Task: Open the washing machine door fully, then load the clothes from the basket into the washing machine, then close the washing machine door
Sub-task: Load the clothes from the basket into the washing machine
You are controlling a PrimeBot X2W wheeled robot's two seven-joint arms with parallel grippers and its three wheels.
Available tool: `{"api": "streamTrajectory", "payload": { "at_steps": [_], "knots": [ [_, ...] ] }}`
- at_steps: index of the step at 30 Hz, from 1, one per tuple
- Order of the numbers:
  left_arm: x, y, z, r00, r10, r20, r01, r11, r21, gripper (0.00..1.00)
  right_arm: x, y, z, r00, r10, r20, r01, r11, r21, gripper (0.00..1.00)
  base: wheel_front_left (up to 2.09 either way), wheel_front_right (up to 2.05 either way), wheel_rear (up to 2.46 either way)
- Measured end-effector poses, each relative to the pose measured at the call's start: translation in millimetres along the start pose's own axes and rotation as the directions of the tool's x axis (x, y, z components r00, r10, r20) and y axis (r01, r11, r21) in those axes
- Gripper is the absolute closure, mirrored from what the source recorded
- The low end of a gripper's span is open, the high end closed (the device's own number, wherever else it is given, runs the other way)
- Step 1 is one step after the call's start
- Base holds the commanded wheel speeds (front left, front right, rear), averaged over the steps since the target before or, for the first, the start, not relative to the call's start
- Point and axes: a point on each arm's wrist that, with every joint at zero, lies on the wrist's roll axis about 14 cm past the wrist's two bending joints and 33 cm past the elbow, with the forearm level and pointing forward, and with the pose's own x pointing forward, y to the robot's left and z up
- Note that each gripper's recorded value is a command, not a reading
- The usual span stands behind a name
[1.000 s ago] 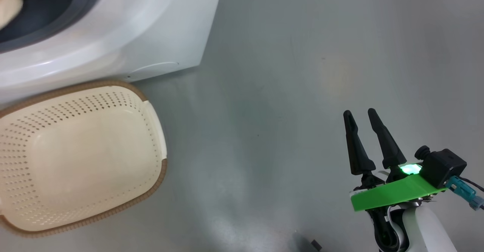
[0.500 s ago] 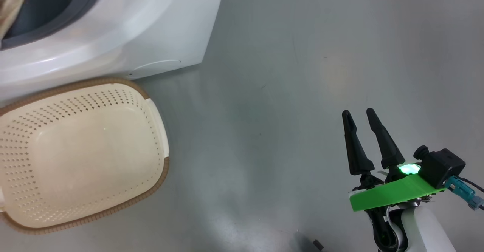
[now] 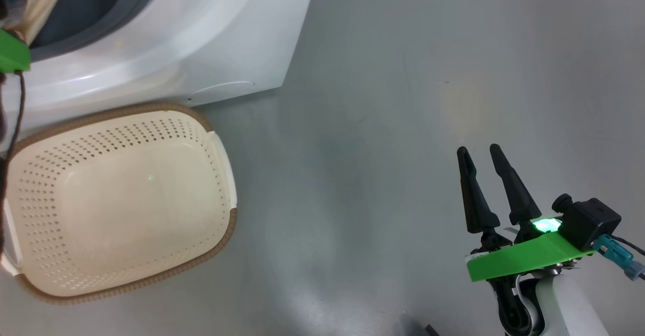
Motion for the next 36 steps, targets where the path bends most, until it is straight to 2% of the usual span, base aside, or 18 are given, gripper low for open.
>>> {"api": "streamTrajectory", "payload": {
  "at_steps": [10, 17, 22, 36],
  "knots": [
    [-48, 10, -30, 0.997, 0.065, -0.042, -0.068, 0.994, -0.083, 0.0, 12, 14, 0, 0.999, 0.045, 0.01, -0.045, 0.999, -0.011, 0.0, 0.0, 0.0, 0.0],
    [-96, 19, -51, 0.989, 0.114, -0.097, -0.123, 0.987, -0.098, 0.0, 19, 21, -1, 0.998, 0.069, 0.014, -0.069, 0.998, -0.012, 0.0, 0.0, 0.0, 0.0],
    [-130, 28, -59, 0.979, 0.155, -0.129, -0.165, 0.984, -0.073, 0.0, 23, 28, -2, 0.995, 0.098, 0.012, -0.097, 0.995, -0.014, 0.0, 0.0, 0.0, 0.0],
    [-197, 45, -52, 0.953, 0.275, -0.124, -0.286, 0.955, -0.077, 0.0, 28, 42, 0, 0.988, 0.151, 0.017, -0.15, 0.988, -0.019, 0.0, 0.0, 0.0, 0.0]
  ]
}}
